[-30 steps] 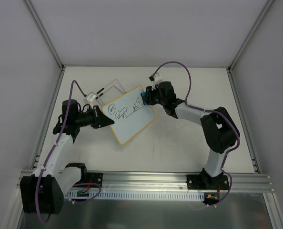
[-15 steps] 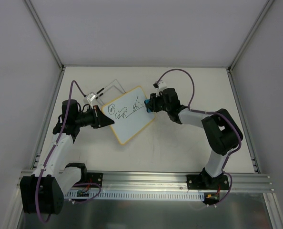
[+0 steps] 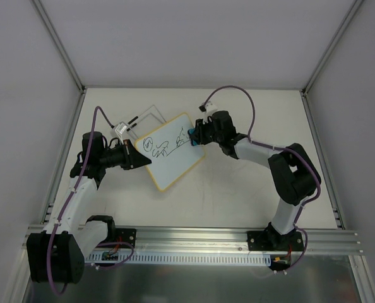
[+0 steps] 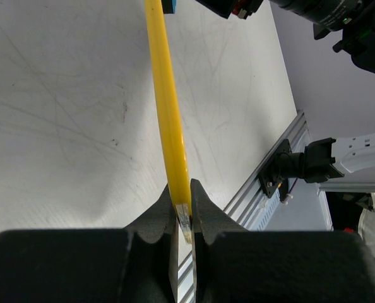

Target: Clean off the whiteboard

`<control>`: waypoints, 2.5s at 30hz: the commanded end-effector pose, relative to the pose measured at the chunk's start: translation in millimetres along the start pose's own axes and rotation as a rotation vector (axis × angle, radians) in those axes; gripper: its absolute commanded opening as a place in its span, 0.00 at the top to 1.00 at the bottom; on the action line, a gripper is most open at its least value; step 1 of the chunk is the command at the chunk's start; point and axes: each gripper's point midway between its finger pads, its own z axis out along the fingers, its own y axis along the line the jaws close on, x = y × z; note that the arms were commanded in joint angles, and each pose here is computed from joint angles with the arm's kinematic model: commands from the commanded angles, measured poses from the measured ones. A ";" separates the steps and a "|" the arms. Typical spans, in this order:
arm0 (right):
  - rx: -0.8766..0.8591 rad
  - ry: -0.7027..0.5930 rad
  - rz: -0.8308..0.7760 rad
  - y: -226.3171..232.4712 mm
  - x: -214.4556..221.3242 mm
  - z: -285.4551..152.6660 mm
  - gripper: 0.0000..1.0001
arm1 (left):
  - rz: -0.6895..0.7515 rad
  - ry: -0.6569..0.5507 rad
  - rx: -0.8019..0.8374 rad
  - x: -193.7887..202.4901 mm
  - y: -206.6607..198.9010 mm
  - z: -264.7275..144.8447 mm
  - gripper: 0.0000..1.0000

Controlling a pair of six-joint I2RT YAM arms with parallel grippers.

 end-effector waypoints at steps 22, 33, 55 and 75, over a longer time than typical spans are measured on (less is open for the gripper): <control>0.051 0.005 0.055 -9.6 -0.2 20.2 1.00 | 0.132 0.011 0.154 -5.5 -32.9 -2.5 1.00; 0.117 0.142 0.190 -30.1 74.8 -4.1 1.00 | 0.130 0.012 0.153 -5.8 -32.6 -2.2 1.00; -0.216 -0.171 -0.143 130.3 -65.9 -0.1 1.00 | 0.119 0.020 0.155 -3.9 -31.5 -1.5 1.00; 0.112 -0.041 0.119 1.2 26.4 23.8 1.00 | 0.128 0.016 0.157 -4.8 -33.1 -2.1 1.00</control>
